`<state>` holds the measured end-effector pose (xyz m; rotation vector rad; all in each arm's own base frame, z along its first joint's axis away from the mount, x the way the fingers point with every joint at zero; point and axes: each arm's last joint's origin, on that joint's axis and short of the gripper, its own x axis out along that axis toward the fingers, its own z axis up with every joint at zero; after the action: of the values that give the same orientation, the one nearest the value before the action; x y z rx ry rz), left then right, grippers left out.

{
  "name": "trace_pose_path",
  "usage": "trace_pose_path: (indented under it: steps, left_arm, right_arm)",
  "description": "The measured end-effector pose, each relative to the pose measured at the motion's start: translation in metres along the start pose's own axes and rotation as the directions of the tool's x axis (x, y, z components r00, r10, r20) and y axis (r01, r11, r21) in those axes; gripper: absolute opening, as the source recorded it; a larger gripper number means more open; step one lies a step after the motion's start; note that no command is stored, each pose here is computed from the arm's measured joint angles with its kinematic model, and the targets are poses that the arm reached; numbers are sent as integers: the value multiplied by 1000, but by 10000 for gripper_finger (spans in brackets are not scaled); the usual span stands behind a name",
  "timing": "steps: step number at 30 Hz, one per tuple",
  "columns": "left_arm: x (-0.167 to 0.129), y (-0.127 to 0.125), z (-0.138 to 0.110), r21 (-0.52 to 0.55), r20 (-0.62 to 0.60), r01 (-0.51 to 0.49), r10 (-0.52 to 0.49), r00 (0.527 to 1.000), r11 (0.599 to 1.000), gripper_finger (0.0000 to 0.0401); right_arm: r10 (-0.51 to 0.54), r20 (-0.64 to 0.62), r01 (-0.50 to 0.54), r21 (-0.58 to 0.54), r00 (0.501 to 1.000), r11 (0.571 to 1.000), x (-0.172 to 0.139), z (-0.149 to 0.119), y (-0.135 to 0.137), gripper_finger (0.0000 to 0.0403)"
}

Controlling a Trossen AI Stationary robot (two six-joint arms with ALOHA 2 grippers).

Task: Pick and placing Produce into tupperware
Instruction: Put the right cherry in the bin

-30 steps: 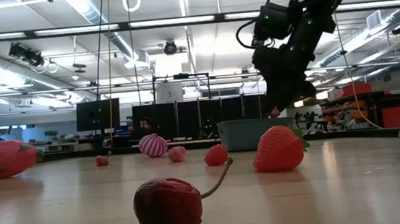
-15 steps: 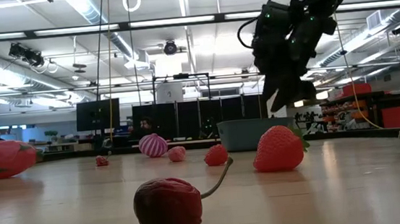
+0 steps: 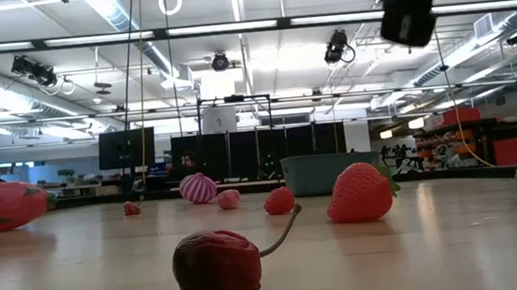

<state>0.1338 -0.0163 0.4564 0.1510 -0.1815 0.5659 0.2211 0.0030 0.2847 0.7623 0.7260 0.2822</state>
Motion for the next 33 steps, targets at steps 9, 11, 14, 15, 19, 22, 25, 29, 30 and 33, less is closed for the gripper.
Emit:
trace_pose_path:
  steps: [9,11,14,15,19,22,25,29,30,33]
  left_arm:
    - [0,-1,-2,14,-13,5,-4,1000,1000,15]
    - [0,-1,-3,22,-23,8,-8,1000,1000,19]
    - [0,-2,-4,28,-31,11,-11,999,1000,23]
    - [1,-3,-5,30,-34,12,-11,999,999,23]
    - [2,-4,-6,38,-42,15,-14,999,999,16]
    - [3,-6,-6,41,-44,16,-14,999,999,11]
    - [4,-7,-7,24,-48,17,-16,999,1000,9]
    - [6,-10,-9,6,-55,18,-18,998,1000,12]
    - [7,-11,-9,7,-57,19,-18,998,1000,14]
    - [9,-14,-11,-11,-64,18,-19,998,1000,22]
  right_arm:
    - [-91,-172,46,-250,981,967,52,-62,50,189]
    - [-160,-192,97,-301,968,949,69,-74,50,190]
    - [-267,-209,183,-349,941,919,94,-87,44,190]
    - [-294,-221,204,-357,930,912,101,-91,41,190]
    - [-326,-264,223,-354,908,908,130,-103,32,190]
    - [-304,-322,193,-335,896,922,149,-114,27,190]
    - [-263,-381,146,-309,886,940,162,-126,26,190]
    - [-272,-396,131,-347,877,929,170,-139,28,190]
    - [-284,-389,140,-358,876,923,171,-141,28,190]
    - [-342,-345,198,-390,874,899,173,-144,25,190]
